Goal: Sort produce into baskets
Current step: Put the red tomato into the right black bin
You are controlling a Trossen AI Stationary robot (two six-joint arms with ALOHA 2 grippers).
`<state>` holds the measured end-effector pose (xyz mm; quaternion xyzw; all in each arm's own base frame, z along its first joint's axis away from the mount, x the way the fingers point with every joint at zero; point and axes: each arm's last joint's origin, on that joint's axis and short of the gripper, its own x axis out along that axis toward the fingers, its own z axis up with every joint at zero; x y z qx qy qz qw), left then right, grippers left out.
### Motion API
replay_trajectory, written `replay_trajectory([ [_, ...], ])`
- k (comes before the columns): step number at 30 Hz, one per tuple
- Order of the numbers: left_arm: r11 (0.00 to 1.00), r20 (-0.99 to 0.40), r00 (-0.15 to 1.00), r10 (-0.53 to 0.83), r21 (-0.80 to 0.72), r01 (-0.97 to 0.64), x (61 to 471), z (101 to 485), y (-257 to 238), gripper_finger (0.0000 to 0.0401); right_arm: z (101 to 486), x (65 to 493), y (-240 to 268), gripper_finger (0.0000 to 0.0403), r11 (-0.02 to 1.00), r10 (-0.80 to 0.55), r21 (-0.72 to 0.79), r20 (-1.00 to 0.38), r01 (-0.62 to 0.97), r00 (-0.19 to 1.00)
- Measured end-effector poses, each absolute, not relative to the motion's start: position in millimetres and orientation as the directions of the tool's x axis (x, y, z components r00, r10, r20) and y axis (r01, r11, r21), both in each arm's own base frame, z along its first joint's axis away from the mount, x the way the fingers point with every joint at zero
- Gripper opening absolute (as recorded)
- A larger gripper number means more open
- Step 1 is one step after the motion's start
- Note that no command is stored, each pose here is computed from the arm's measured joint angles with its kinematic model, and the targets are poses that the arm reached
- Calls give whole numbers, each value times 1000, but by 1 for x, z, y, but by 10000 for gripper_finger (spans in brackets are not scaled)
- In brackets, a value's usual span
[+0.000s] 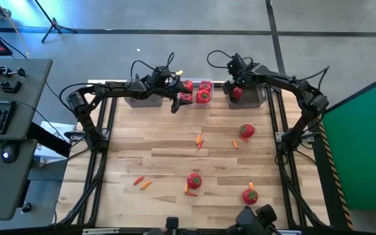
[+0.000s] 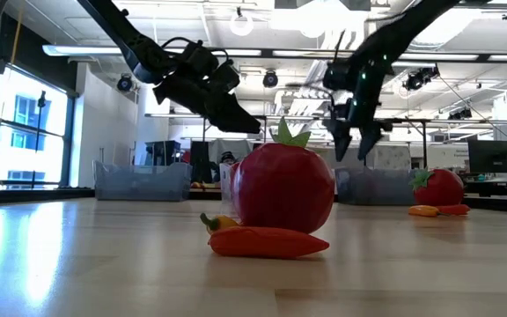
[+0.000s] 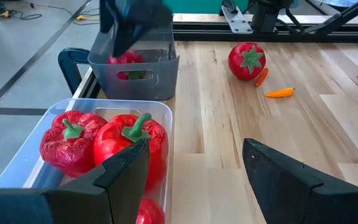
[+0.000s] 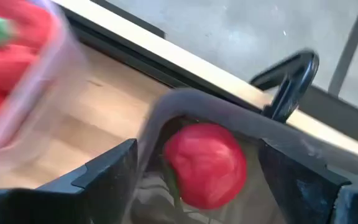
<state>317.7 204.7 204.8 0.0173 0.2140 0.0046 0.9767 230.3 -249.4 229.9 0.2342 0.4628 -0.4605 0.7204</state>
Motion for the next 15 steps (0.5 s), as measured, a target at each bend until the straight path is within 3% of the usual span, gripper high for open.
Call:
replay_trajectory([
  [4, 999, -418, 908, 22, 41, -5, 317, 205, 206, 245, 244, 227, -236, 260, 509, -421, -106, -896, 854, 140],
  [12, 999, -417, 909, 22, 48, -2, 317, 205, 206, 245, 237, 217, -230, 26, 526, -351, -184, -936, 830, 15],
  [15, 999, -417, 909, 22, 48, -2, 317, 205, 206, 245, 233, 211, -233, 17, 515, -325, -199, -945, 834, -25],
])
